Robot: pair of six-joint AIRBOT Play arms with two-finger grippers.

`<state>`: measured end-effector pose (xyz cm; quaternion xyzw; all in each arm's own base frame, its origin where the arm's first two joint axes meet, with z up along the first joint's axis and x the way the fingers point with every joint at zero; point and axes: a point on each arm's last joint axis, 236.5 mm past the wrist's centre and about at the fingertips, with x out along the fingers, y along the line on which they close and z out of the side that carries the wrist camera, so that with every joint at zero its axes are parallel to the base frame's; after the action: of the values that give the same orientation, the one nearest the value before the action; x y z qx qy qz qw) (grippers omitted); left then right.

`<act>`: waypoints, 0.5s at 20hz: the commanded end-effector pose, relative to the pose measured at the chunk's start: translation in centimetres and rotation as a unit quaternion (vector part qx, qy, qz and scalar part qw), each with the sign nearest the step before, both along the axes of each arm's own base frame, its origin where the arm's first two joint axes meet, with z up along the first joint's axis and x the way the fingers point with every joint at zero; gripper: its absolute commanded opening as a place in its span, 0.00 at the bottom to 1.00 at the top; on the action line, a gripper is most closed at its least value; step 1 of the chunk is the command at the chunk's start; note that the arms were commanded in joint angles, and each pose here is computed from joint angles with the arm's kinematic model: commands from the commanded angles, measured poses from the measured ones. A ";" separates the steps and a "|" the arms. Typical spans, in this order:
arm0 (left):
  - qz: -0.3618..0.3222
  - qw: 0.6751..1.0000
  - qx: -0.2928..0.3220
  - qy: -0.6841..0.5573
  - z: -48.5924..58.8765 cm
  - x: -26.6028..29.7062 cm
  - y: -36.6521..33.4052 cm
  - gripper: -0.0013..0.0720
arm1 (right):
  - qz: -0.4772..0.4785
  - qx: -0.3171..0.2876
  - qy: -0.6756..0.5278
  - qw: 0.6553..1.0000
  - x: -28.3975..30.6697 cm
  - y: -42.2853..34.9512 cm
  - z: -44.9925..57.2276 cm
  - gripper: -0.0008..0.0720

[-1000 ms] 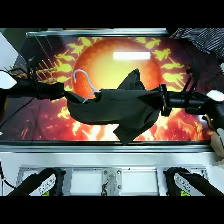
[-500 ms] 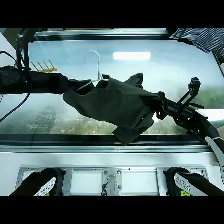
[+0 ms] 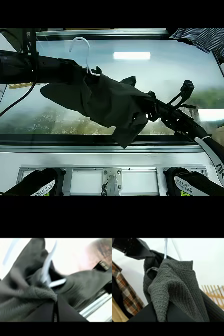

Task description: Fold the clothes and pants, and hang the long-sleeved shirts on hangers.

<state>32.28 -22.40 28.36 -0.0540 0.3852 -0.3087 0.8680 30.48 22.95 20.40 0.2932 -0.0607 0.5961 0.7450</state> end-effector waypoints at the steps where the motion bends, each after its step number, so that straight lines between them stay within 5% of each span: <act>1: -0.013 1.000 0.001 -0.007 1.2 0.0 -1.0 0.04 | 0.004 0.009 -0.004 1.000 -0.3 0.5 0.4 0.03; 6: 0.000 1.000 -0.004 -0.020 2.4 -0.2 0.3 0.05 | 0.004 0.009 -0.004 1.000 -0.3 0.5 0.4 0.04; 8: 0.004 0.999 -0.009 -0.032 3.3 -0.7 0.7 0.62 | 0.004 0.009 -0.004 1.000 -0.3 0.5 0.4 0.04; 10: 0.005 0.999 -0.019 -0.050 4.6 -1.3 1.0 0.70 | 0.004 0.009 -0.005 1.000 -0.3 0.5 0.4 0.04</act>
<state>31.56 -21.92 31.57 -0.0537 0.3551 -0.3131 0.8792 30.15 23.52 20.71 0.2955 -0.0666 0.5999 0.7405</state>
